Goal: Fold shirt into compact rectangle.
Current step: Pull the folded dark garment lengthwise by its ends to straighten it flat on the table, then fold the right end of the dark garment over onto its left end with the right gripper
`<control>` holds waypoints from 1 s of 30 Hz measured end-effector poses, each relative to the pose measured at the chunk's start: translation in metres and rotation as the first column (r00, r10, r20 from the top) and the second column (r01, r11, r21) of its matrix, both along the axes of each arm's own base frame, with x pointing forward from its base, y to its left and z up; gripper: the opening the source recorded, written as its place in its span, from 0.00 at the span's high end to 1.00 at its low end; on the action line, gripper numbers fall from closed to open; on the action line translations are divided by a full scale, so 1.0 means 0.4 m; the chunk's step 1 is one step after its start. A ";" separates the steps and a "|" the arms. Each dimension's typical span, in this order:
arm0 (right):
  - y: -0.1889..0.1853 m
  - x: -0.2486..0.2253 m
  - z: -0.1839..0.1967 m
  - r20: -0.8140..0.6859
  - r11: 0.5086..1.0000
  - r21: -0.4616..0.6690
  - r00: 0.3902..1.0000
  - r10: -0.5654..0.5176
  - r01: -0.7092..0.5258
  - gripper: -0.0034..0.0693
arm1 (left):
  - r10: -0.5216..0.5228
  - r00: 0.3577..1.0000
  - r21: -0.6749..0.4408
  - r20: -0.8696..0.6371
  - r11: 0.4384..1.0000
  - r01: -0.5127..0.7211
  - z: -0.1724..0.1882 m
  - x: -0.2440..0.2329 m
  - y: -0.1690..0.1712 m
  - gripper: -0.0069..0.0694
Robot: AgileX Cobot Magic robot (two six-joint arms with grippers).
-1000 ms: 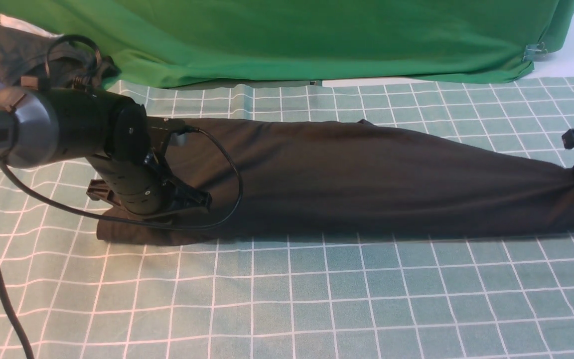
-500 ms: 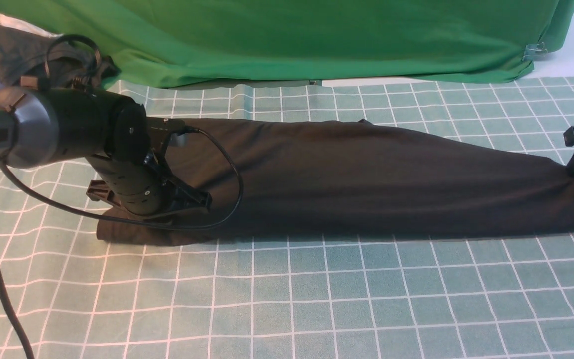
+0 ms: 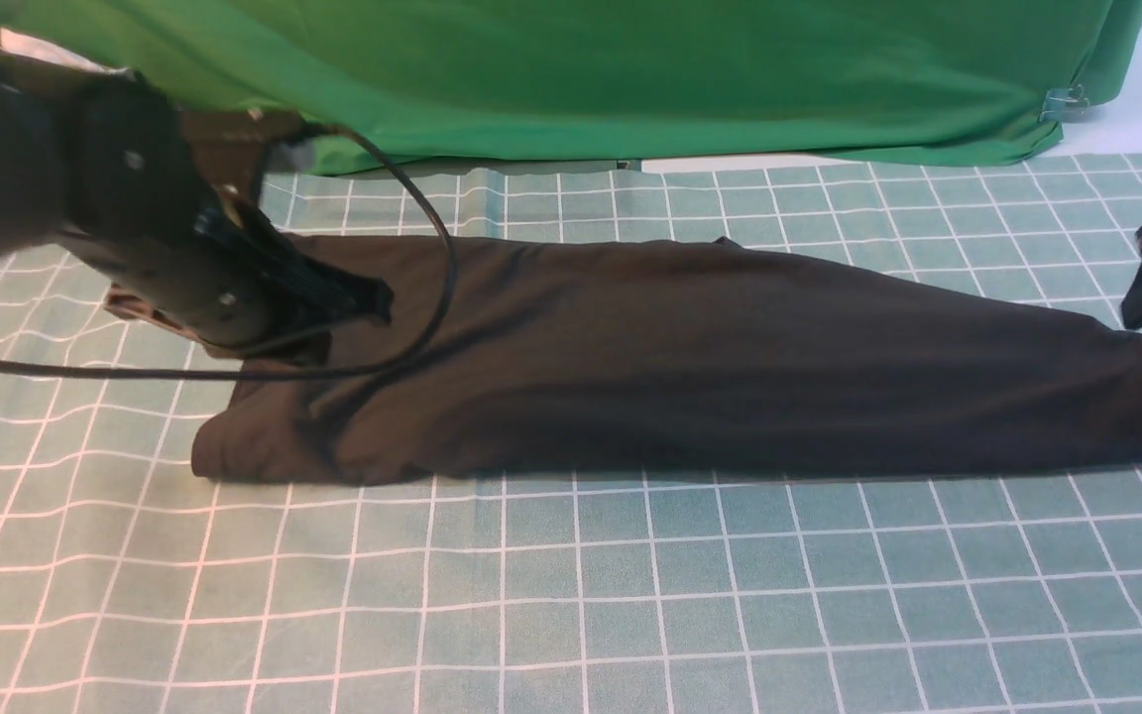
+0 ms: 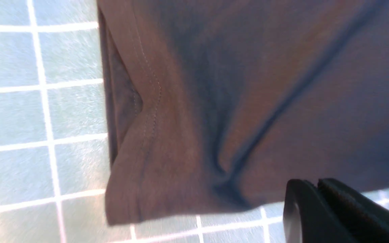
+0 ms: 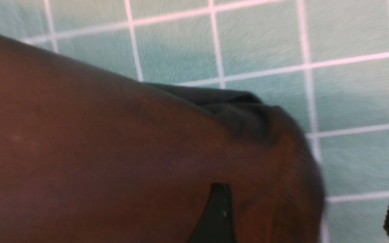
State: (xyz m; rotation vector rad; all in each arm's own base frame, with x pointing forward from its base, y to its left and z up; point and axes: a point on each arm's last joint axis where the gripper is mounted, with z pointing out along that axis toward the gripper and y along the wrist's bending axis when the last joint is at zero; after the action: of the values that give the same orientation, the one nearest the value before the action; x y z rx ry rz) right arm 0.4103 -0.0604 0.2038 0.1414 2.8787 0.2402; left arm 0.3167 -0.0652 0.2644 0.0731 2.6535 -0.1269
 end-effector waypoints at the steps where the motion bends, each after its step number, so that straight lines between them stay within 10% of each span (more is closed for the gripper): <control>1: 0.006 0.007 -0.026 -0.017 1.000 0.001 1.000 0.009 -0.009 0.13 | 0.000 1.000 -0.004 0.020 1.000 0.000 0.023 -0.013 0.003 0.90; 13: 0.079 0.029 -0.130 -0.110 0.986 -0.098 0.986 0.126 -0.137 0.21 | 0.002 0.988 -0.032 0.155 0.999 0.003 0.173 -0.122 0.025 0.89; 20: 0.088 0.029 -0.128 -0.103 0.976 -0.097 0.978 0.183 -0.193 0.81 | 0.002 0.985 -0.036 0.171 0.999 0.004 0.189 -0.138 0.028 0.89; 30: -0.057 -0.012 -0.007 -0.024 0.986 -0.154 0.998 0.055 -0.058 0.86 | 0.003 0.988 -0.042 0.153 0.999 0.003 0.190 -0.146 0.027 0.89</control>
State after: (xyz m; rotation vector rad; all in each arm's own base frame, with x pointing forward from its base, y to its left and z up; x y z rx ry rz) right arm 0.4055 -0.0833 0.2011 0.0333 2.9093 0.0250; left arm 0.2584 -0.0542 0.3405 0.0661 2.4962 -0.1706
